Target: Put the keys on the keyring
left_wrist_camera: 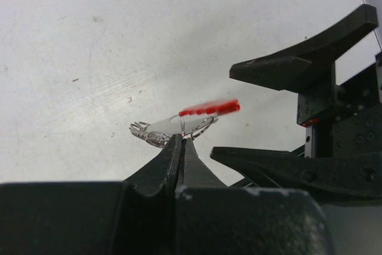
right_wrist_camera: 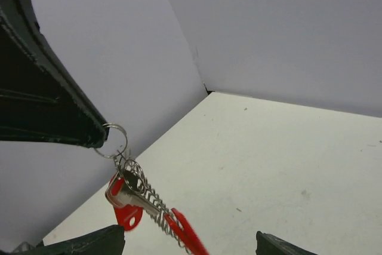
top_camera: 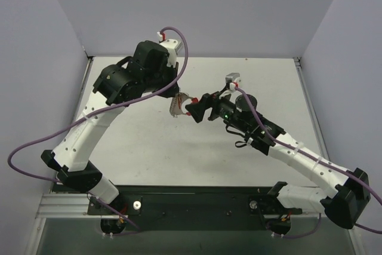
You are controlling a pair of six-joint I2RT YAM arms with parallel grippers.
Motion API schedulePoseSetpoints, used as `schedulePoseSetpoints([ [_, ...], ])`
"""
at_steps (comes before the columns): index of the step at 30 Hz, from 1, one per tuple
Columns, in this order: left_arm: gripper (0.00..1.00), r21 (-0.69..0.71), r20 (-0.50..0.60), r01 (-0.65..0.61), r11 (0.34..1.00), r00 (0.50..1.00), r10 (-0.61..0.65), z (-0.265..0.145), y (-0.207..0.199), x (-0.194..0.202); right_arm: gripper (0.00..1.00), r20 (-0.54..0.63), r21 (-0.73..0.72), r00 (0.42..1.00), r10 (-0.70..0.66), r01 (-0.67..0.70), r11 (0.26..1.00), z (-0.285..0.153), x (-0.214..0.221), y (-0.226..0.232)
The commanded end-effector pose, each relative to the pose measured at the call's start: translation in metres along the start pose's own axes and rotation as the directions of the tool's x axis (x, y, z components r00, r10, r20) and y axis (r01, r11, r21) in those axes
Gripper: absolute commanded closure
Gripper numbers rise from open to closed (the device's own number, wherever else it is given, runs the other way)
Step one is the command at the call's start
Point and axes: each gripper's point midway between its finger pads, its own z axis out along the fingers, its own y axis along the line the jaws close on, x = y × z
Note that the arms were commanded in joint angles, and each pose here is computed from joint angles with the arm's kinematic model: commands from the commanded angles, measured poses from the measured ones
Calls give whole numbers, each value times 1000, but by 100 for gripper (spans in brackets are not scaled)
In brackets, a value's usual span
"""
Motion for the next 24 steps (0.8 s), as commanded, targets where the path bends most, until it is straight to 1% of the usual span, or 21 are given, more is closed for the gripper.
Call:
schedulePoseSetpoints([
  [1, 100, -3, 105, 6, 1000, 994, -5, -7, 4, -21, 7, 71, -36, 995, -66, 69, 997, -22, -18, 6],
  [3, 100, 4, 106, 5, 1000, 994, -5, -4, 3, -21, 6, 110, -37, 991, -82, 86, 996, -33, -28, 6],
  [6, 100, 22, 103, -2, 1000, 995, 0, 3, 0, -20, 0, 164, -21, 982, -96, 100, 995, -45, -39, 2],
  [8, 100, 44, 86, -8, 999, 996, 4, 11, -4, -14, 0, 173, -6, 979, -103, 105, 994, -48, -42, -4],
  [9, 100, 60, 94, -8, 998, 996, 2, 15, -8, -16, 0, 174, 2, 979, -103, 105, 995, -48, -43, -7],
  [13, 100, 111, 73, 0, 994, 997, -8, 36, -16, -5, 0, 145, 50, 986, -87, 80, 996, -48, -33, -24],
  [17, 100, 233, 35, 11, 972, 999, -19, 66, -38, 13, 0, 139, 101, 987, -76, 62, 993, -51, -26, -39],
  [18, 100, 269, 59, 16, 963, 998, -33, 72, -45, 8, 0, 138, 120, 988, -71, 55, 991, -53, -26, -44],
  [19, 100, 287, 32, 30, 957, 999, -41, 83, -50, 13, 0, 140, 144, 988, -70, 50, 988, -54, -26, -49],
  [21, 100, 325, 45, 36, 945, 998, -54, 91, -60, 6, 0, 134, 173, 989, -65, 41, 984, -57, -24, -57],
  [24, 100, 352, 35, 40, 935, 998, -56, 110, -69, 8, 0, 121, 208, 990, -68, 42, 977, -60, -22, -65],
])
